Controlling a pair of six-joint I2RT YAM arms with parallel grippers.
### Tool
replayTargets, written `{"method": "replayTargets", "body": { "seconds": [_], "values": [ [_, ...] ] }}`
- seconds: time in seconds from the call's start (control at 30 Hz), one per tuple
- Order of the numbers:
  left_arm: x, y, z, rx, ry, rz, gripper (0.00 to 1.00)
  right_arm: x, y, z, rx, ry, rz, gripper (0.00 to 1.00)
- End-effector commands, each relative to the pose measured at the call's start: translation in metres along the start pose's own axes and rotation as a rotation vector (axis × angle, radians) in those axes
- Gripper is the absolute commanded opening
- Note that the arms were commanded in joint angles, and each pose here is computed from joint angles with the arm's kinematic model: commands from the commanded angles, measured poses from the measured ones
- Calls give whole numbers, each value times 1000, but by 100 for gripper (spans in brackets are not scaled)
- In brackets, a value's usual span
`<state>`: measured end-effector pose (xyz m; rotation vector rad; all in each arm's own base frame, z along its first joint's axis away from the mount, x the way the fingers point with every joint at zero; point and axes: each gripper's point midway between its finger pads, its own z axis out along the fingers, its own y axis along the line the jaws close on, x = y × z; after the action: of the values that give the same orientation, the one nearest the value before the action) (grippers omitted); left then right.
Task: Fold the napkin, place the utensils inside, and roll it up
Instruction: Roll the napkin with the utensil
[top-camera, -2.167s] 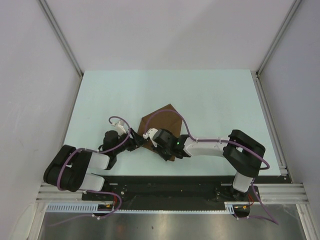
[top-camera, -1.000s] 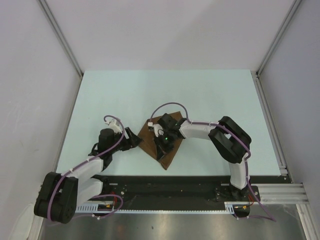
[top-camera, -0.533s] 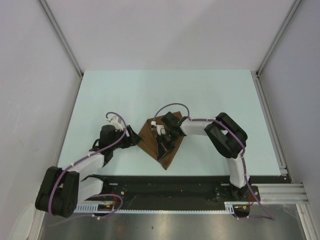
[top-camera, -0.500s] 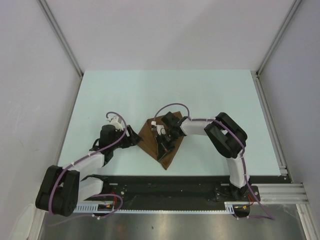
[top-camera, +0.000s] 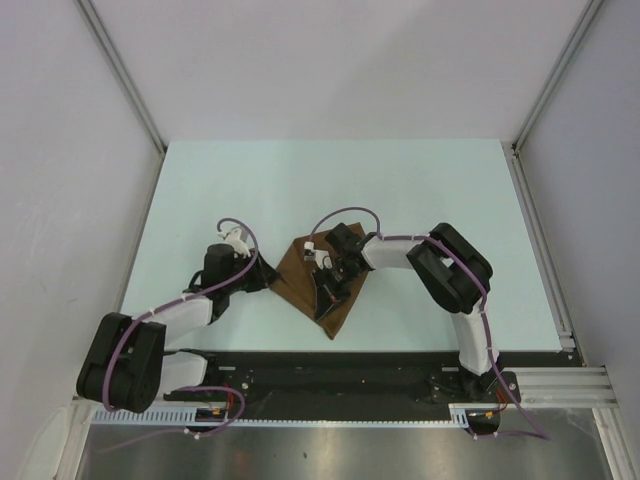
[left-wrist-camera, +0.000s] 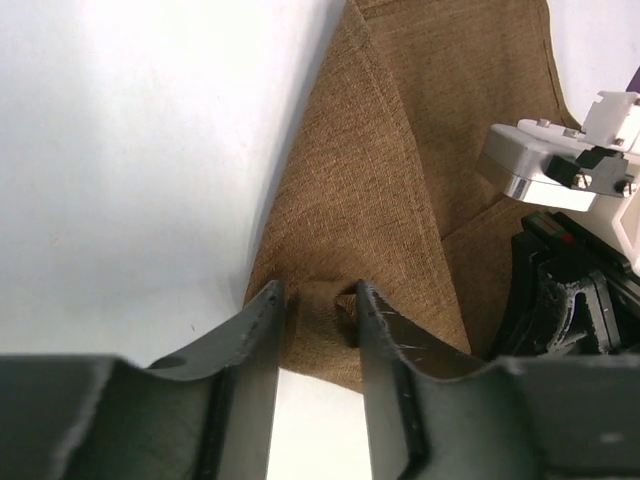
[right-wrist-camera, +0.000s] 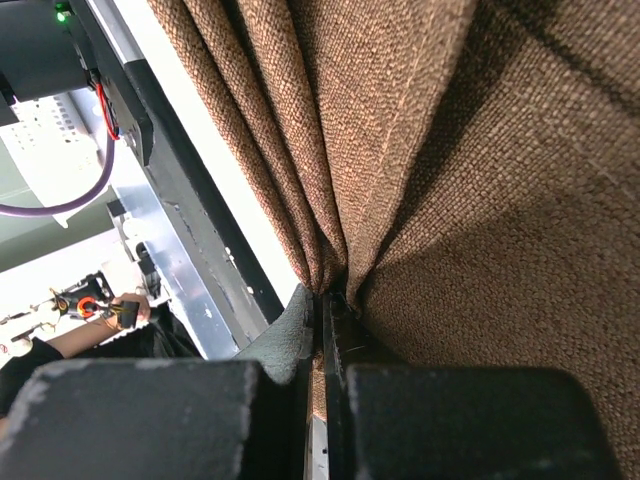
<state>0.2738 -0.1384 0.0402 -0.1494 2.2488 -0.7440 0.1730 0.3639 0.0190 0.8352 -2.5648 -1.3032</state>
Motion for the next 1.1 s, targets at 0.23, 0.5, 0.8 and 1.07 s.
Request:
{"method": "replayTargets", "body": {
  "seconds": [0.23,0.5,0.8,1.07],
  "values": [
    [-17,-8,9,29,-19,33,6,-13,-6,-7,22,-34,-7,11],
    [-15,2,16,-40,29,9,0,-23,21,-35,66,-104,-94,52],
    [-7,9,21,-69,83,-4,0,-38,29,-53,347,-247,-312,67],
    [-6,11,24,-78,102,-18,0,-33,20,-48,713,-302,-472,73]
  ]
}}
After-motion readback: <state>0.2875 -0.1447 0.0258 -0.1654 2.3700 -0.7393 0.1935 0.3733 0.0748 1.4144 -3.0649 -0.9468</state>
